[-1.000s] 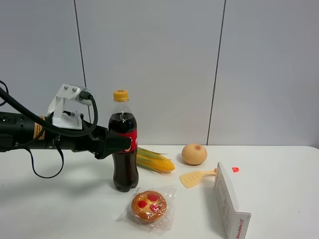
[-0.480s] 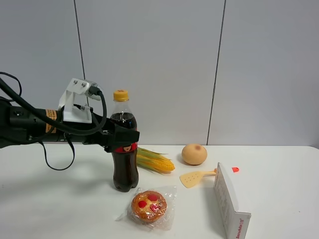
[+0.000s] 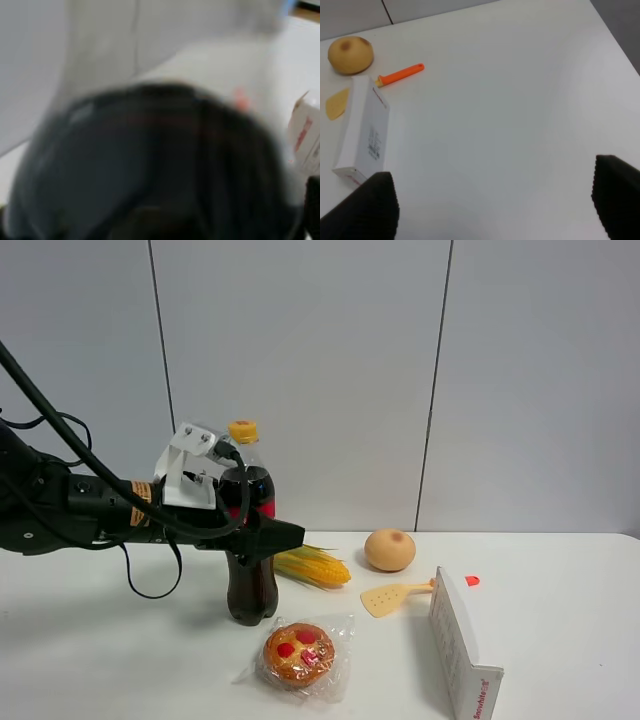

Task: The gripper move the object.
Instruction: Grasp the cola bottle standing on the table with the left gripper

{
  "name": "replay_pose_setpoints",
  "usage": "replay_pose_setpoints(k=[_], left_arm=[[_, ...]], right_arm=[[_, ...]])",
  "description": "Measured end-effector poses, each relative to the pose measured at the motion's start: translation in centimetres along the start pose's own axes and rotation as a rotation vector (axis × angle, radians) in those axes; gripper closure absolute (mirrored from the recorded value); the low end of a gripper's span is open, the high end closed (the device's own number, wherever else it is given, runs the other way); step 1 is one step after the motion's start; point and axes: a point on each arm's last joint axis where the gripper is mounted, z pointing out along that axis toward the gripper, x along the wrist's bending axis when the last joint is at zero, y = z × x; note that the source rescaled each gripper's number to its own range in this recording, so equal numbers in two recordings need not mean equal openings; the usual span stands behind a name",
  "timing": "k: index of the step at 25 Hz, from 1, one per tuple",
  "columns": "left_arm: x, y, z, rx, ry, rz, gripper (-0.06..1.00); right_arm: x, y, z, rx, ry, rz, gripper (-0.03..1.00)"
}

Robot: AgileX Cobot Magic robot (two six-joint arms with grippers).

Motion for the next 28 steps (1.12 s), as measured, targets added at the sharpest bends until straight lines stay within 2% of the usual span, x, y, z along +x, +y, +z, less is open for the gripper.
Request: replay_pose_setpoints(k=[5, 21, 23, 28], left_arm=[[0.32, -0.21, 0.09, -0.008, 0.027, -0.013, -0.04], [0.41, 0.00, 0.08, -0.030, 0.038, 0.034, -0.04], [0.41, 0.00, 0.08, -0.030, 0.038, 0.037, 0.07], [0.43, -0.02, 0.08, -0.028, 0.040, 0.037, 0.62]], right_arm=[[0.00, 0.00, 0.00, 0.000, 0.000, 0.000, -0.03], [0.00, 0.00, 0.00, 0.000, 0.000, 0.000, -0.03], [0.00, 0.00, 0.00, 0.000, 0.000, 0.000, -0.03], [0.00, 0.00, 0.00, 0.000, 0.000, 0.000, -0.03]])
